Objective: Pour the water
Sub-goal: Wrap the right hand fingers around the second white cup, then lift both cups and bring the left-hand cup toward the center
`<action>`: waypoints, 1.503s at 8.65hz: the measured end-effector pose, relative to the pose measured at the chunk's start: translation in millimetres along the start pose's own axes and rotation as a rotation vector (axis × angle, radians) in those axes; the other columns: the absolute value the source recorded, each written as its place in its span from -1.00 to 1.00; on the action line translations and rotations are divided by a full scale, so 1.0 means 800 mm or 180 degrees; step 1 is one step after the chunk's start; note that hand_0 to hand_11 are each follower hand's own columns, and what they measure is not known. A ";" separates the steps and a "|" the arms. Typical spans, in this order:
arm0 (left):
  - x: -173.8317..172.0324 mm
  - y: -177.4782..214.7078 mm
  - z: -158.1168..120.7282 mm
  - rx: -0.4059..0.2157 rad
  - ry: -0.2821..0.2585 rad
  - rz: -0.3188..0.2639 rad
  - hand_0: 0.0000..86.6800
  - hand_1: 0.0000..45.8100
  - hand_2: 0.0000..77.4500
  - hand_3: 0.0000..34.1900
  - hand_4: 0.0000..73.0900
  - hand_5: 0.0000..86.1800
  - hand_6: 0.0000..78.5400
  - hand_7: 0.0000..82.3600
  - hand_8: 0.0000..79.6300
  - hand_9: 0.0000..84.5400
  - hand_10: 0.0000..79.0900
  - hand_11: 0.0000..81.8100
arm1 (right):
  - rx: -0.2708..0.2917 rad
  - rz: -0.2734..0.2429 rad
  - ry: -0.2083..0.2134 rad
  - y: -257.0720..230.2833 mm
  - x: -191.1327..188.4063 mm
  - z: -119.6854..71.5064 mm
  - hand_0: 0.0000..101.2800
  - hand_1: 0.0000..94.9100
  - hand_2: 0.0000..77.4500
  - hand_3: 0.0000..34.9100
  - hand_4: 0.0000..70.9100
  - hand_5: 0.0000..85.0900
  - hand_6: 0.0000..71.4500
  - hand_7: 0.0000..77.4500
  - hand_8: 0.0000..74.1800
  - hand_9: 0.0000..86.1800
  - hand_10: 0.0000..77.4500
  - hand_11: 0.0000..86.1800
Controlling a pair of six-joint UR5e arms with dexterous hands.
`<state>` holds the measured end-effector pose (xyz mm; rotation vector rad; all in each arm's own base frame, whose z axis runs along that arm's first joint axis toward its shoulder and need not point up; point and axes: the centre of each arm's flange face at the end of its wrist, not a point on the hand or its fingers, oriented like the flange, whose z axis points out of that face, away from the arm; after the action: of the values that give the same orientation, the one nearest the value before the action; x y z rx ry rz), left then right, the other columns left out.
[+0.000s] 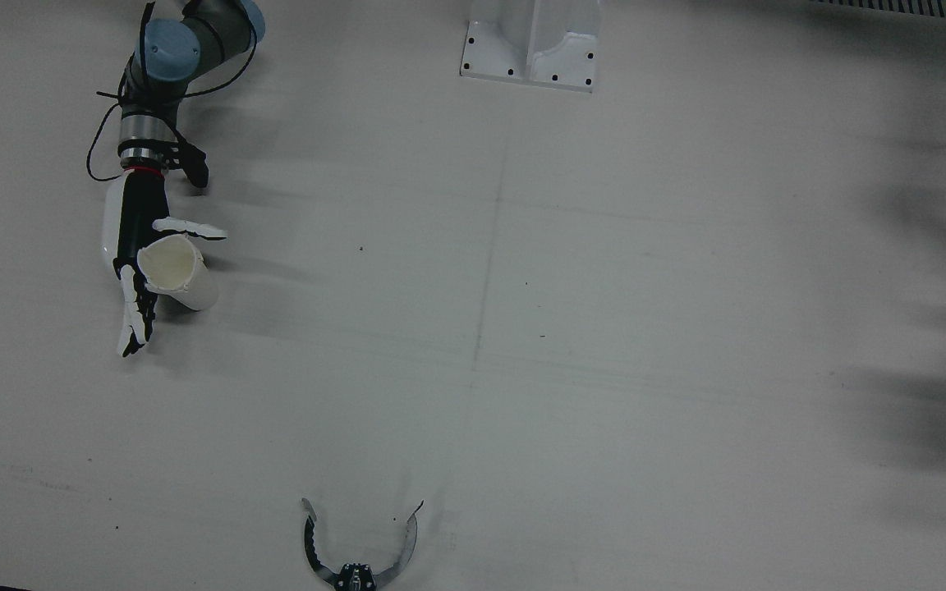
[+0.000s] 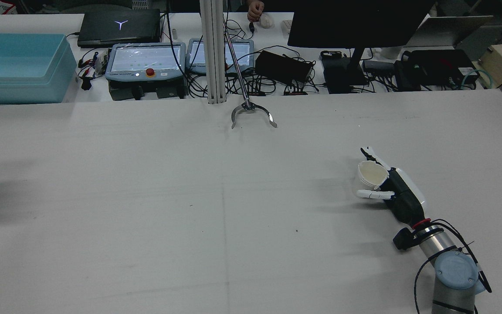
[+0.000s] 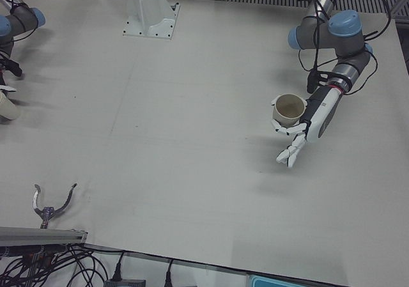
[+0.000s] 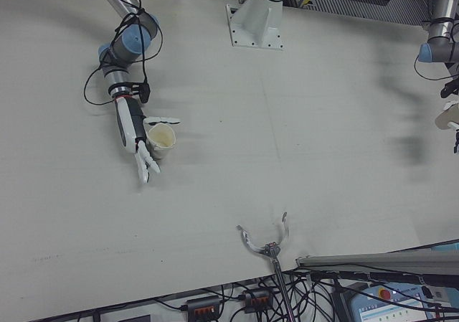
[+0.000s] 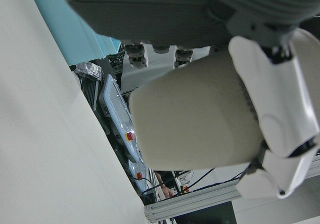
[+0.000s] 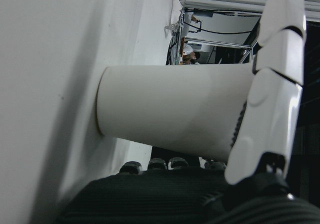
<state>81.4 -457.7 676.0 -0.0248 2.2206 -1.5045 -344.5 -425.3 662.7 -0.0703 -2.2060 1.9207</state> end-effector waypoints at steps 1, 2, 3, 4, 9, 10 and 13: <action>0.000 -0.001 0.000 0.0000 0.0001 0.0006 0.01 -0.40 -0.07 -1.00 0.30 -0.03 -0.89 -0.71 -1.00 -0.97 -0.86 -0.76 | 0.0002 0.0001 -0.0007 0.000 0.002 0.002 0.07 -0.55 -0.79 -0.99 -1.00 -0.85 -0.98 -0.97 -0.99 -0.99 -0.99 -0.96; 0.000 -0.002 0.000 -0.0001 0.0001 0.0010 0.00 -0.40 -0.07 -1.00 0.30 -0.03 -0.88 -0.71 -1.00 -0.97 -0.86 -0.76 | 0.0004 0.0003 -0.0013 0.000 0.003 0.004 0.06 -0.55 -0.77 -0.99 -1.00 -0.85 -0.95 -0.94 -0.97 -0.99 -0.99 -0.97; 0.000 -0.001 0.000 -0.0003 0.0002 0.0011 -0.01 -0.40 -0.07 -1.00 0.30 -0.03 -0.88 -0.71 -1.00 -0.97 -0.86 -0.76 | 0.0004 0.0007 -0.0017 0.000 0.003 0.005 0.06 -0.55 -0.77 -0.99 -1.00 -0.81 -0.95 -0.90 -0.97 -0.99 -0.99 -0.97; 0.000 -0.002 0.000 -0.0004 0.0003 0.0011 -0.01 -0.40 -0.07 -1.00 0.30 -0.03 -0.89 -0.71 -1.00 -0.97 -0.86 -0.76 | 0.0003 0.0011 -0.0021 0.001 0.003 0.005 0.00 -0.74 -0.70 -0.99 -0.74 -0.58 -0.85 -0.83 -0.97 -0.99 -0.94 -0.82; -0.002 -0.002 0.003 -0.0008 -0.0001 0.0010 0.00 -0.40 -0.07 -1.00 0.30 -0.03 -0.89 -0.71 -1.00 -0.97 -0.86 -0.76 | -0.0015 0.0066 -0.0108 0.010 -0.003 0.009 0.13 -0.59 -0.58 -0.99 0.14 0.14 -0.73 -0.58 -0.87 -0.81 -0.82 -0.72; -0.001 0.001 0.007 -0.0031 0.0005 0.0008 0.00 -0.40 -0.07 -1.00 0.30 -0.03 -0.89 -0.71 -1.00 -0.97 -0.86 -0.76 | -0.0041 0.0097 -0.0125 0.018 -0.006 0.011 0.21 -0.56 -0.52 -1.00 0.35 0.24 -0.62 -0.39 -0.72 -0.63 -0.76 -0.66; 0.001 0.072 0.091 -0.0365 -0.0061 0.0140 0.02 -0.40 -0.07 -1.00 0.30 -0.03 -0.89 -0.71 -1.00 -0.97 -0.86 -0.76 | -0.0099 0.0157 -0.0187 0.035 -0.018 0.019 0.23 -0.56 -0.44 -1.00 0.37 0.26 -0.59 -0.32 -0.69 -0.61 -0.79 -0.68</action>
<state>121.4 -498.4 603.1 -0.0260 2.2747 -1.3471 -336.0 -438.9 631.1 -0.0746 -2.2931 1.9380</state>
